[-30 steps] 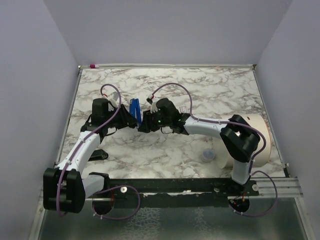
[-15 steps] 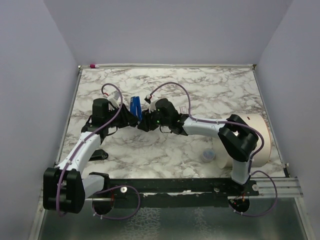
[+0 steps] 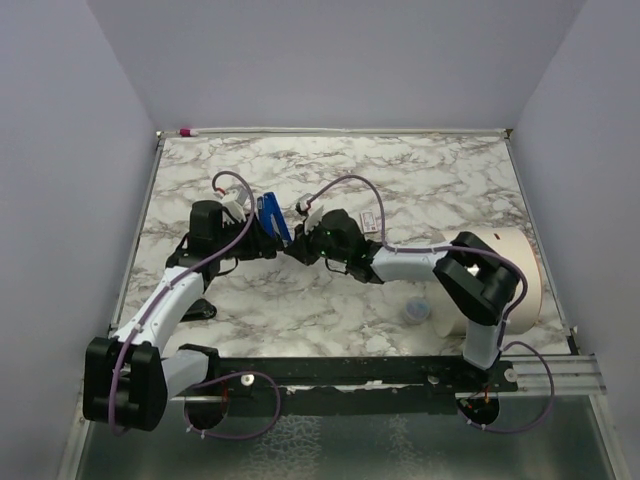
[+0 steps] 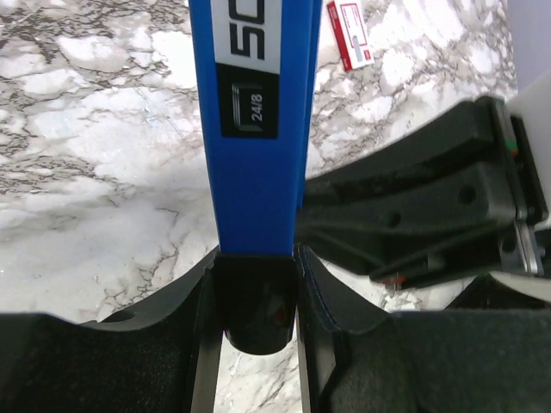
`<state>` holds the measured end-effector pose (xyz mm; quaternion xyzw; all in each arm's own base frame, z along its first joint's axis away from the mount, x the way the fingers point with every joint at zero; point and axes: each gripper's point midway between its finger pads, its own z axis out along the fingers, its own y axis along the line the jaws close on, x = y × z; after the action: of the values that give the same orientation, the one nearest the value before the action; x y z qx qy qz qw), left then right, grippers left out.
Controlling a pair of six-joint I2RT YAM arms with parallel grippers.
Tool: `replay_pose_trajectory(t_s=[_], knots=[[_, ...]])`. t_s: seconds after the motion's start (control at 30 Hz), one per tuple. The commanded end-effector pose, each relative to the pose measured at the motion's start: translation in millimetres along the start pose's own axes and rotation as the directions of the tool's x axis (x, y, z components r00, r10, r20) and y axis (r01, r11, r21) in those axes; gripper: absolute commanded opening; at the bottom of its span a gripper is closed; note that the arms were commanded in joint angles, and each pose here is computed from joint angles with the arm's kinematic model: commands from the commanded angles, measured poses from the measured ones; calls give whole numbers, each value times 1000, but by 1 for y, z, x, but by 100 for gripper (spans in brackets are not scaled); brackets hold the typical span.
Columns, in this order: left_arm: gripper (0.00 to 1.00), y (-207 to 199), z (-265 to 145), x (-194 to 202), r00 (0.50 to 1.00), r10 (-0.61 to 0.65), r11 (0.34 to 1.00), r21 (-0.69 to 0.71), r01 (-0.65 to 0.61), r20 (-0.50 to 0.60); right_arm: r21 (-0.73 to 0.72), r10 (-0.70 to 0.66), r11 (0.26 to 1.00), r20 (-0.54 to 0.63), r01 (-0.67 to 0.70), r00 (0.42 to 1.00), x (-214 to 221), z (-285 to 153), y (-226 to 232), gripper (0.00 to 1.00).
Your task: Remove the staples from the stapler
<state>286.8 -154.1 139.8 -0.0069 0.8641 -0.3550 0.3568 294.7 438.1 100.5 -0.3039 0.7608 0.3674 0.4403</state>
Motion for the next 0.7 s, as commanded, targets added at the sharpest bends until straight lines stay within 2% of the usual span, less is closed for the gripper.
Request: replay_pose_trajectory(t_s=[0.0,0.2,0.4,0.53,0.67], knots=[[0,-28,-9,-2,994,109,988,110,-109,11,65,-212,977,176,203,961,-49,-12,-9,1],[0,-14,-8,-2,987,158,986,47,-158,0,141,-333,939,131,315,934,-39,-27,-30,1],[0,-3,-9,-2,978,209,978,-10,-209,-12,243,-494,848,47,470,868,-32,-45,-64,1],[0,3,-8,-5,968,249,968,-31,-248,25,249,-619,758,-16,603,785,-27,-56,-76,1],[0,7,-2,-4,973,228,973,-38,-227,29,262,-698,673,-84,692,711,-21,-62,-90,1]])
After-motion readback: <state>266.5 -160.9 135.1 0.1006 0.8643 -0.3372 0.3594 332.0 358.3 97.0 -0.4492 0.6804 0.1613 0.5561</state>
